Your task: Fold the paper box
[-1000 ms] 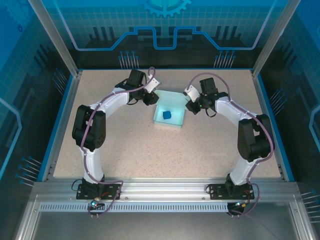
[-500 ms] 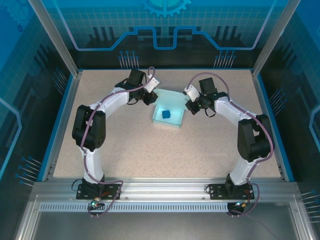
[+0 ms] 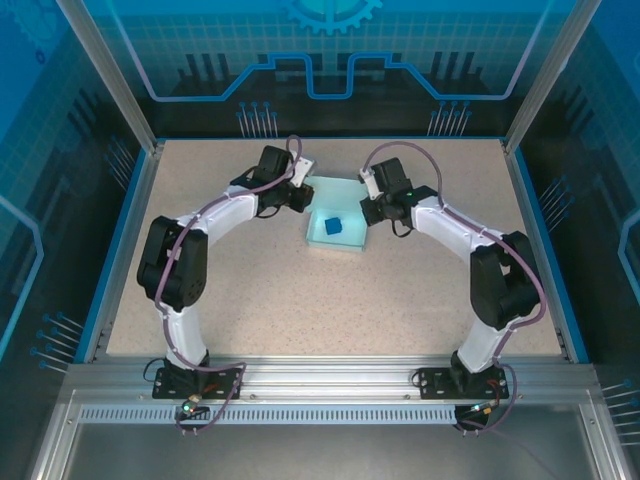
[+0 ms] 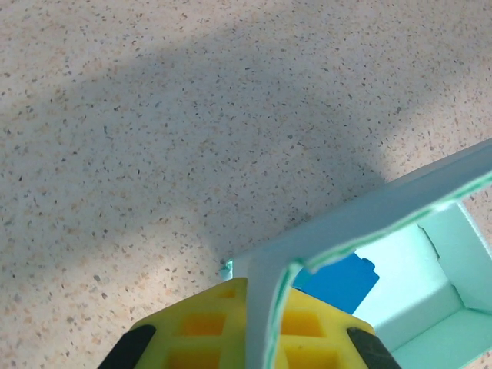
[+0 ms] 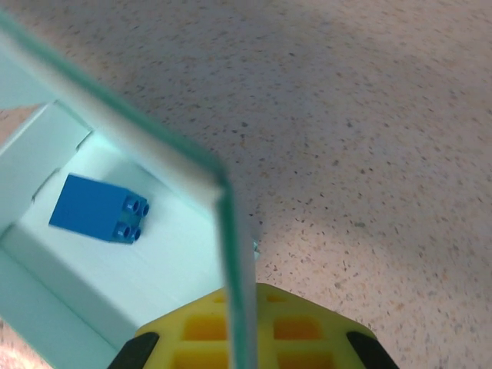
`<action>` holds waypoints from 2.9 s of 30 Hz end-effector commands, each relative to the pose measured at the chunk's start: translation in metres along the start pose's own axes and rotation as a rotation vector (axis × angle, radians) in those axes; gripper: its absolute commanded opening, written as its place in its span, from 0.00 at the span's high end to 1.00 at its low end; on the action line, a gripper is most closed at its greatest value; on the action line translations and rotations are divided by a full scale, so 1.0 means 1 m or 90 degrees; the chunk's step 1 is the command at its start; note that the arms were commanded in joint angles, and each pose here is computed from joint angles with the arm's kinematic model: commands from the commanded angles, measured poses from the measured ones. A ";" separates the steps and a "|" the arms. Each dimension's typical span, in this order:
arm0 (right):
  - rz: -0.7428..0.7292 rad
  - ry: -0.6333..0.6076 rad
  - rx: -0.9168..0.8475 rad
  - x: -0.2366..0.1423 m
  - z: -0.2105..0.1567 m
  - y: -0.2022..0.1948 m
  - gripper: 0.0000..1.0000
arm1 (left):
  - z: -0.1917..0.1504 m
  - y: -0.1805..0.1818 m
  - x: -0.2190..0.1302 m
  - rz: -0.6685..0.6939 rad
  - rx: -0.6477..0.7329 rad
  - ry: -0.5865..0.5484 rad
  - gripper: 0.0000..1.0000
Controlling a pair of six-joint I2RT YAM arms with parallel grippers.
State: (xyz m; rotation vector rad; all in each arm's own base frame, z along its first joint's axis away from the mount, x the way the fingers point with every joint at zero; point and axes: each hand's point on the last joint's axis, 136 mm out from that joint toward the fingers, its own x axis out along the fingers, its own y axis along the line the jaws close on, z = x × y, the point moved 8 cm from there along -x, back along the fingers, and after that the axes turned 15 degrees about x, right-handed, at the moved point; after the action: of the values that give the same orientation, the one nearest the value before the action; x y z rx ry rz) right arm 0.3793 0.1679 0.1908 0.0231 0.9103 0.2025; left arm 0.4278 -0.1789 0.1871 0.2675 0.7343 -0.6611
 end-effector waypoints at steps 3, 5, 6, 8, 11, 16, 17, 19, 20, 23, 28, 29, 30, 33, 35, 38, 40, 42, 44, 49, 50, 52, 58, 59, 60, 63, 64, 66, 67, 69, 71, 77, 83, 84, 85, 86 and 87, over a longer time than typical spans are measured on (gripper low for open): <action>-0.137 -0.020 0.108 0.001 0.000 0.001 0.99 | 0.012 -0.001 -0.025 0.083 -0.117 -0.038 1.00; -0.151 -0.030 0.121 0.004 0.000 0.007 0.99 | 0.012 -0.004 -0.025 0.100 -0.133 -0.037 1.00; -0.160 -0.034 0.128 0.006 0.001 0.010 0.99 | 0.011 -0.005 -0.024 0.114 -0.145 -0.034 1.00; -0.179 -0.040 0.136 0.010 0.000 0.013 0.99 | 0.011 -0.007 -0.024 0.123 -0.168 -0.038 1.00; -0.198 -0.057 0.147 0.013 -0.001 0.017 0.99 | 0.008 -0.013 -0.021 0.137 -0.196 -0.042 1.00; -0.181 -0.091 0.167 0.013 -0.003 0.021 0.99 | 0.000 -0.022 -0.014 0.167 -0.215 -0.047 1.00; -0.175 -0.100 0.167 0.013 -0.004 0.023 0.99 | -0.001 -0.023 -0.014 0.171 -0.219 -0.050 1.00; -0.169 -0.109 0.168 0.013 -0.006 0.024 0.99 | -0.004 -0.026 -0.013 0.182 -0.225 -0.054 1.00; -0.165 -0.113 0.169 0.013 -0.007 0.026 0.99 | -0.005 -0.029 -0.014 0.189 -0.225 -0.059 1.00; -0.155 -0.129 0.175 0.013 -0.013 0.027 1.00 | -0.009 -0.037 -0.017 0.210 -0.230 -0.079 1.00; -0.148 -0.155 0.182 0.012 -0.022 0.027 0.99 | -0.020 -0.049 -0.022 0.242 -0.244 -0.109 1.00; -0.147 -0.161 0.183 0.012 -0.024 0.027 0.99 | -0.021 -0.051 -0.024 0.249 -0.248 -0.119 1.00; -0.147 -0.165 0.185 0.011 -0.025 0.027 0.99 | -0.023 -0.053 -0.026 0.255 -0.254 -0.126 1.00; -0.139 -0.168 0.198 0.012 -0.030 0.028 0.99 | -0.028 -0.059 -0.029 0.267 -0.265 -0.146 1.00; -0.138 -0.167 0.200 0.013 -0.033 0.029 0.99 | -0.028 -0.061 -0.029 0.258 -0.279 -0.152 1.00; -0.141 -0.166 0.207 0.013 -0.037 0.030 0.99 | -0.027 -0.062 -0.030 0.250 -0.297 -0.156 1.00; -0.142 -0.168 0.212 0.012 -0.039 0.031 0.99 | -0.030 -0.065 -0.030 0.247 -0.307 -0.165 1.00; -0.140 -0.172 0.213 0.011 -0.042 0.032 0.99 | -0.034 -0.067 -0.028 0.256 -0.312 -0.171 1.00; -0.139 -0.174 0.213 0.010 -0.046 0.031 0.99 | -0.041 -0.071 -0.027 0.261 -0.321 -0.175 1.00; -0.129 -0.182 0.211 0.009 -0.055 0.029 0.99 | -0.054 -0.081 -0.027 0.283 -0.322 -0.192 1.00; -0.126 -0.184 0.211 0.009 -0.057 0.029 0.99 | -0.058 -0.083 -0.027 0.289 -0.317 -0.193 1.00; -0.121 -0.187 0.214 0.009 -0.062 0.028 0.99 | -0.064 -0.086 -0.026 0.290 -0.315 -0.198 1.00; -0.115 -0.199 0.227 0.008 -0.074 0.027 0.99 | -0.082 -0.093 -0.024 0.299 -0.278 -0.198 1.00; -0.124 -0.189 0.224 0.010 -0.085 0.022 0.99 | -0.087 -0.094 -0.024 0.300 -0.276 -0.196 1.00; -0.124 -0.191 0.227 0.010 -0.087 0.021 0.99 | -0.090 -0.095 -0.023 0.299 -0.274 -0.197 1.00; -0.122 -0.197 0.234 0.009 -0.094 0.019 0.99 | -0.098 -0.097 -0.021 0.295 -0.261 -0.199 1.00; -0.125 -0.197 0.232 0.009 -0.098 0.019 0.99 | -0.101 -0.098 -0.021 0.297 -0.254 -0.197 1.00; -0.127 -0.197 0.233 0.008 -0.102 0.019 0.99 | -0.105 -0.099 -0.020 0.296 -0.247 -0.195 1.00; -0.124 -0.194 0.237 0.009 -0.104 0.019 0.99 | -0.106 -0.099 -0.020 0.295 -0.241 -0.193 1.00; -0.120 -0.186 0.254 0.008 -0.107 0.019 0.99 | -0.108 -0.100 -0.023 0.302 -0.234 -0.194 1.00; -0.123 -0.182 0.273 0.007 -0.110 0.020 0.99 | -0.112 -0.100 -0.024 0.306 -0.230 -0.198 1.00; -0.125 -0.160 0.311 0.007 -0.117 0.023 0.98 | -0.117 -0.104 -0.022 0.306 -0.216 -0.191 1.00; -0.130 -0.161 0.310 0.004 -0.122 0.025 0.98 | -0.122 -0.105 -0.022 0.314 -0.198 -0.189 1.00; -0.134 -0.165 0.309 0.004 -0.122 0.026 0.98 | -0.124 -0.106 -0.022 0.315 -0.196 -0.190 1.00; -0.138 -0.167 0.303 0.004 -0.125 0.026 0.99 | -0.125 -0.107 -0.022 0.316 -0.194 -0.192 1.00; -0.139 -0.172 0.299 0.004 -0.128 0.026 0.99 | -0.128 -0.107 -0.021 0.315 -0.192 -0.192 1.00; -0.137 -0.176 0.298 0.005 -0.130 0.025 0.99 | -0.129 -0.107 -0.021 0.316 -0.193 -0.190 1.00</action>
State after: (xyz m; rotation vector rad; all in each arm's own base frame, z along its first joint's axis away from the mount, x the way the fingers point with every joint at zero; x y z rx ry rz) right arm 0.2951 0.2062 0.1406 0.4772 0.5859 -0.0985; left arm 0.2915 -0.2058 0.1349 -0.0021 0.3626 -0.1438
